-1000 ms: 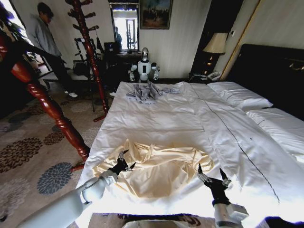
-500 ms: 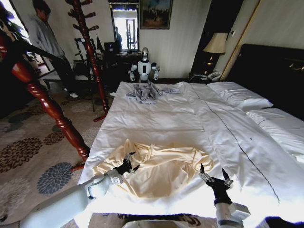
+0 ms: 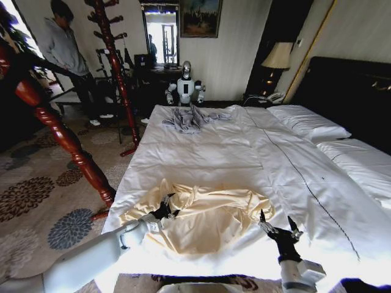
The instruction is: Pick up the clothes from the bed and hang them on the clothes hanger.
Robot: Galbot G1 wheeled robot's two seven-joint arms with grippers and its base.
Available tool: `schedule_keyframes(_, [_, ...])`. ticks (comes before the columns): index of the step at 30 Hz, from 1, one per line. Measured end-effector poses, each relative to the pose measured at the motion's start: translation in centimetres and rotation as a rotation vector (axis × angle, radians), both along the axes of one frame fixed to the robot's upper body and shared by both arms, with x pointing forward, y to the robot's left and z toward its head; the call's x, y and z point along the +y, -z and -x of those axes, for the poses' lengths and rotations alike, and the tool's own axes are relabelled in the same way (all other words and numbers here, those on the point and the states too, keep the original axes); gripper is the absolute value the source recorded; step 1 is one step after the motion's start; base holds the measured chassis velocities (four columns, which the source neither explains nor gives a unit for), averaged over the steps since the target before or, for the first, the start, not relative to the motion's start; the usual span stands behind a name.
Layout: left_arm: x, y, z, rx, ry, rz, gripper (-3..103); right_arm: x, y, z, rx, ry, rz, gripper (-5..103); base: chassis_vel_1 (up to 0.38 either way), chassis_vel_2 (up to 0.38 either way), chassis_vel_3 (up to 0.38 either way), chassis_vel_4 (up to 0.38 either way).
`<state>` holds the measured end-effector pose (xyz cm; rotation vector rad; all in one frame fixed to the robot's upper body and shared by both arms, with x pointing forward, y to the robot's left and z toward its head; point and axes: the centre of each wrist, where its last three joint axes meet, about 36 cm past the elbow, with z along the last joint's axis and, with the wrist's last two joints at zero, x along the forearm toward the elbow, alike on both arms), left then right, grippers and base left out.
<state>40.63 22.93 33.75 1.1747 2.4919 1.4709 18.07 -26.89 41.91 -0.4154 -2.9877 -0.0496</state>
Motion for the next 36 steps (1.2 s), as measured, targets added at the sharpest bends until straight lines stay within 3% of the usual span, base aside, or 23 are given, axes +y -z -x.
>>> schedule_keyframes(3, [0.0, -0.4, 0.0, -0.008, 0.005, 0.006, 72, 0.5, 0.3, 0.1, 0.009, -0.012, -0.001, 100, 0.0, 0.0, 0.0, 0.0])
schedule_keyframes(5, [0.0, -0.5, 0.0, -0.009, 0.005, 0.007, 72, 0.6, 0.3, 0.1, 0.01, -0.013, -0.001, 100, 0.0, 0.0, 0.0, 0.0])
schedule_keyframes(8, [0.0, -0.9, -0.2, -0.019, -0.011, 0.029, 55, 0.9, 0.5, 0.0, 0.011, -0.022, -0.003, 100, 0.0, 0.0, 0.0, 0.0])
schedule_keyframes(10, [-0.1, -0.9, -0.3, -0.018, -0.015, 0.033, 55, 0.9, 0.5, 0.0, 0.011, -0.022, -0.003, 100, 0.0, 0.0, 0.0, 0.0])
schedule_keyframes(13, [-0.4, -0.4, -0.6, -0.004, -0.034, 0.043, 39, 0.9, 0.5, 0.0, 0.013, -0.026, -0.001, 100, 0.0, 0.0, 0.0, 0.0])
schedule_keyframes(14, [-0.4, -0.4, -0.6, -0.004, -0.034, 0.043, 39, 0.9, 0.5, 0.0, 0.013, -0.026, -0.001, 100, 0.0, 0.0, 0.0, 0.0])
schedule_keyframes(17, [-1.3, -0.3, -0.8, -0.004, -0.033, 0.065, 23, 0.8, 0.5, 0.1, 0.014, -0.028, 0.003, 100, 0.0, 0.0, 0.0, 0.0])
schedule_keyframes(20, [-2.0, -0.5, -0.9, -0.01, -0.031, 0.084, 16, 0.7, 0.5, 0.1, 0.013, -0.029, 0.005, 100, 0.0, 0.0, 0.0, 0.0])
schedule_keyframes(22, [-2.4, -1.1, -1.0, -0.02, -0.036, 0.101, 6, 0.7, 0.5, 0.0, 0.011, -0.031, 0.007, 100, 0.0, 0.0, 0.0, 0.0])
schedule_keyframes(28, [-2.2, -2.1, -0.8, -0.028, -0.05, 0.128, 1, 0.6, 0.5, -0.2, 0.01, -0.039, 0.014, 100, 0.0, 0.0, 0.0, 0.0])
schedule_keyframes(32, [-2.2, -3.2, -0.6, 0.0, -0.122, 0.209, 1, 0.0, 0.3, -0.6, 0.008, -0.043, 0.021, 100, 0.0, 0.0, 0.0, 0.0])
schedule_keyframes(33, [-2.1, -3.8, -0.8, 0.017, -0.184, 0.264, 1, -0.6, 0.1, -0.9, 0.009, -0.046, 0.03, 100, 0.0, 0.0, 0.0, 0.0])
schedule_keyframes(35, [-1.3, -4.8, -1.7, 0.008, -0.267, 0.32, 1, -1.6, -0.3, -1.2, 0.014, -0.041, 0.036, 100, 0.0, 0.0, 0.0, 0.0])
schedule_keyframes(36, [-1.3, -4.8, -1.7, 0.008, -0.267, 0.32, 1, -1.6, -0.3, -1.2, 0.014, -0.041, 0.036, 100, 0.0, 0.0, 0.0, 0.0])
